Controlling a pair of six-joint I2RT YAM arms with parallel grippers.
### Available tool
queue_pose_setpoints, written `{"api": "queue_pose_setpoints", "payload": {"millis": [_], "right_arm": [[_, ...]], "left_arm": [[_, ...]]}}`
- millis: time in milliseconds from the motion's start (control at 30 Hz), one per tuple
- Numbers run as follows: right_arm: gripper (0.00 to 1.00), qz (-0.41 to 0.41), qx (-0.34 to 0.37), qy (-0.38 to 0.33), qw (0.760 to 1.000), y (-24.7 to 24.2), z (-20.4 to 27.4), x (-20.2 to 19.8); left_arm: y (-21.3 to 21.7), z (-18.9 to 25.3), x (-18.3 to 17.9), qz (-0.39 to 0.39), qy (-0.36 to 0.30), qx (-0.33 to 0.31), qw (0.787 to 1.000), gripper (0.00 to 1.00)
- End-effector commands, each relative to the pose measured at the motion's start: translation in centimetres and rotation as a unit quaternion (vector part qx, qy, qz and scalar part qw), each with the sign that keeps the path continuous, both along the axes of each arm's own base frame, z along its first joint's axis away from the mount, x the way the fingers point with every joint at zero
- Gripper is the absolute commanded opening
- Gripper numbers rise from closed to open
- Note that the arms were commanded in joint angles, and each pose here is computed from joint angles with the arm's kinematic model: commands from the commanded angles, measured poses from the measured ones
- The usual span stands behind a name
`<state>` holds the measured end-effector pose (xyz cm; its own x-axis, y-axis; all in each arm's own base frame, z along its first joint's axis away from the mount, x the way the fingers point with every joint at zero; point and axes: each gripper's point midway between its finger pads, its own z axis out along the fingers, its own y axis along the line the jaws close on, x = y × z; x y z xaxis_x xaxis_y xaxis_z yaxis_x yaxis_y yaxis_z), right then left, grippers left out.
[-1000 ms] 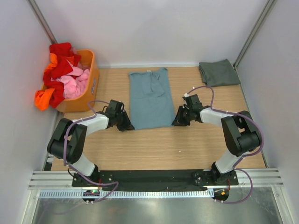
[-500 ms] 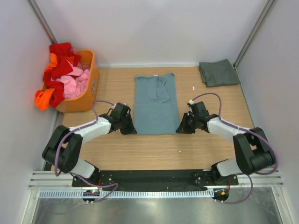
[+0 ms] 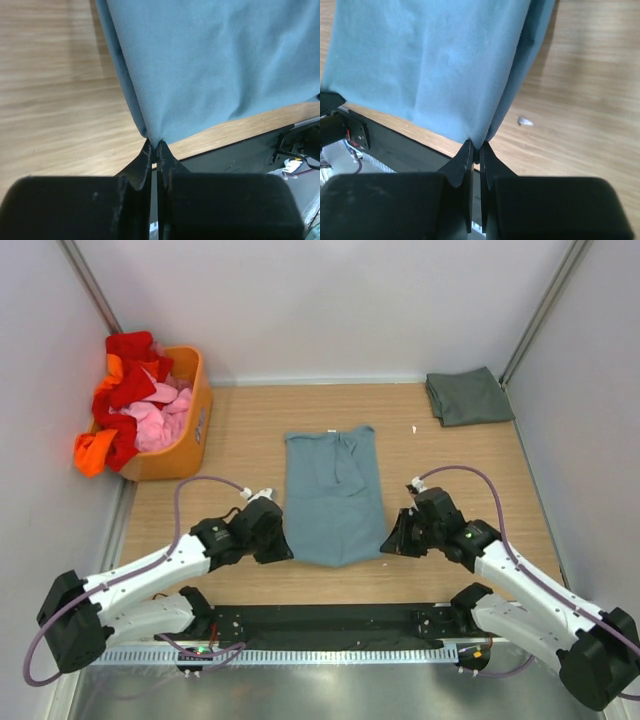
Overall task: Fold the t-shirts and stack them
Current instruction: Fold the tshirt
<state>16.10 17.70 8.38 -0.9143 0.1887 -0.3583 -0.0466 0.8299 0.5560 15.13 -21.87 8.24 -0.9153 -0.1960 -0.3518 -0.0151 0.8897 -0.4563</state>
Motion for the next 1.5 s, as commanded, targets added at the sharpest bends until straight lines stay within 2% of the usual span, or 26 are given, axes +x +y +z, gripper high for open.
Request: {"api": "queue_pose_setpoints", "payload": {"millis": [0,67,233,333,500,633,1100,1133,1200,1233,1267,1300,1333,1367,1400,1433,1467], "right_arm": [[0.01,-0.053,-0.008,-0.008,0.999,-0.8,2.2,0.2],[0.01,-0.061,-0.01,-0.023,0.998,-1.0,4.2,0.6],[0.01,-0.08,-0.031,-0.078,0.993,-1.5,9.4,3.2],[0.01,-0.083,-0.056,-0.095,0.99,-1.4,10.9,5.1],[0.01,-0.093,-0.098,-0.116,0.984,-1.3,12.1,8.5],[0.01,-0.094,-0.108,-0.124,0.982,-0.9,12.8,12.0],[0.01,-0.083,-0.119,-0.092,0.985,-0.5,10.4,22.0],[0.01,-0.091,-0.121,-0.088,0.985,-0.8,9.8,23.8],[0.01,-0.094,-0.12,-0.076,0.985,-0.9,8.6,26.0],[0.01,-0.102,-0.114,-0.092,0.984,-0.9,10.0,28.0],[0.09,-0.108,-0.126,-0.059,0.984,-1.6,6.6,30.2],[0.53,-0.104,-0.116,-0.058,0.986,-1.5,6.3,31.7],[0.67,-0.105,-0.1,-0.077,0.986,-1.3,8.4,34.3],[0.74,-0.095,-0.103,-0.048,0.989,-1.7,5.6,35.8],[0.88,-0.085,-0.097,-0.046,0.991,-1.3,5.8,36.6],[0.92,-0.085,-0.1,-0.064,0.989,-1.5,8.2,37.4],[0.93,-0.079,-0.114,-0.07,0.988,-1.9,8.5,37.5]], "left_arm": [[2.1,1.8,-0.4,0.042,-0.01,0.02,0.999,0.0],[2.4,3.5,-0.1,0.047,-0.023,0.02,0.998,0.0],[3.9,6.1,1.0,0.053,-0.055,0.066,0.995,0.0],[3.6,8.0,2.2,0.052,-0.076,0.075,0.993,0.0],[3.1,10.3,5.7,0.045,-0.097,0.101,0.989,0.0],[3.1,12.0,10.0,0.061,-0.101,0.086,0.989,0.0],[2.6,9.8,21.0,0.057,-0.058,0.1,0.992,0.0],[2.9,10.3,22.5,0.065,-0.063,0.094,0.991,0.0],[2.8,7.7,24.6,0.061,-0.033,0.106,0.992,0.0],[3.0,8.9,26.8,0.067,-0.049,0.095,0.992,0.01],[3.0,5.7,28.5,0.06,-0.022,0.108,0.992,0.05],[2.5,5.1,29.5,0.05,-0.008,0.091,0.995,0.32],[2.6,7.7,32.6,0.058,-0.039,0.063,0.996,0.52],[2.9,6.5,32.5,0.056,0.002,0.067,0.996,0.64],[3.3,3.2,33.2,0.061,0.046,0.083,0.994,0.72],[3.8,5.9,35.2,0.075,0.016,0.075,0.994,0.74],[4.1,5.8,35.1,0.078,0.026,0.082,0.993,0.75]]}}
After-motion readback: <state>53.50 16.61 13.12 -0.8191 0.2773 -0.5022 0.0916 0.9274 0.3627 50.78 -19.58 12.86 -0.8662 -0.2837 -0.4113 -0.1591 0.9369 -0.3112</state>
